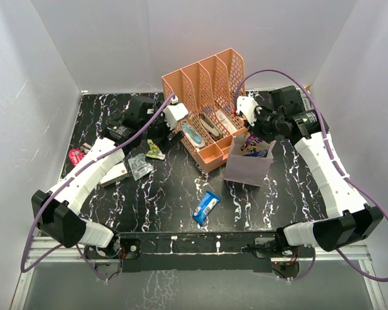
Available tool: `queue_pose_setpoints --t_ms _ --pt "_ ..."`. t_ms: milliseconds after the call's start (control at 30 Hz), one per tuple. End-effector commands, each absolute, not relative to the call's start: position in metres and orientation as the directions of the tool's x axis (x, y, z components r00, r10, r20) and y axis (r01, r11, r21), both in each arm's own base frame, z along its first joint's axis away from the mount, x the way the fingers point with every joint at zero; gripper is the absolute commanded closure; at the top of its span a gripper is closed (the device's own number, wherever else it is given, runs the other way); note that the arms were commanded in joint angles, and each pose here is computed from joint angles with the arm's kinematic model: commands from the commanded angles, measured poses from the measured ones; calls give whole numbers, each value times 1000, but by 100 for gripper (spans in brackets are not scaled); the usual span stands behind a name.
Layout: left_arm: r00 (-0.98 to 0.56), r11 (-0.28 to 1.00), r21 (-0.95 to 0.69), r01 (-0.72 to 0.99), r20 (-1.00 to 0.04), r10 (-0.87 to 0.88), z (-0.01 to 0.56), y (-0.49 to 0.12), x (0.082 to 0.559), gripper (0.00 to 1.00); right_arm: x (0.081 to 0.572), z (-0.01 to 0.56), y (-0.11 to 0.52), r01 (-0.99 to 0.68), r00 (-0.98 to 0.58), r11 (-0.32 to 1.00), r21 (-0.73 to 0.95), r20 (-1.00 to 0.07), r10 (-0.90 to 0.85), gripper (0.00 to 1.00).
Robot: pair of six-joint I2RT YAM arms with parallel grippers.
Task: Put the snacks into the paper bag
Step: Place the snack in the paper bag.
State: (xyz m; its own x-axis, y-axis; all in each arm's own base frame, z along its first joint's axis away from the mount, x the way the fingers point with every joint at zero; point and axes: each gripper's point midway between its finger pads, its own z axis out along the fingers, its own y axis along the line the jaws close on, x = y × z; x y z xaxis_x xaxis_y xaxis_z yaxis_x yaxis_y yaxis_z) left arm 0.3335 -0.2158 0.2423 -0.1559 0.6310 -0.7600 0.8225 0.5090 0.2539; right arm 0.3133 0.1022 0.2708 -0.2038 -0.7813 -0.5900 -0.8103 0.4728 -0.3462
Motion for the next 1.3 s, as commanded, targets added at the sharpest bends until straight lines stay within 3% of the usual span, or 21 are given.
queue_pose_setpoints --t_ms 0,467,1167,1267 --pt "-117 494 259 830 -785 609 253 -219 330 15 320 276 105 -793 -194 492 -358 -618 -762 91" --pt "-117 489 257 834 -783 611 251 -219 329 14 327 333 119 -751 -89 517 -411 -712 -696 92" --pt "-119 481 249 841 -781 613 248 -220 327 12 338 275 122 -811 -167 480 -335 -654 -738 91" --pt "-119 479 246 843 -782 612 248 -221 327 12 338 272 122 -811 -179 486 -325 -652 -736 86"
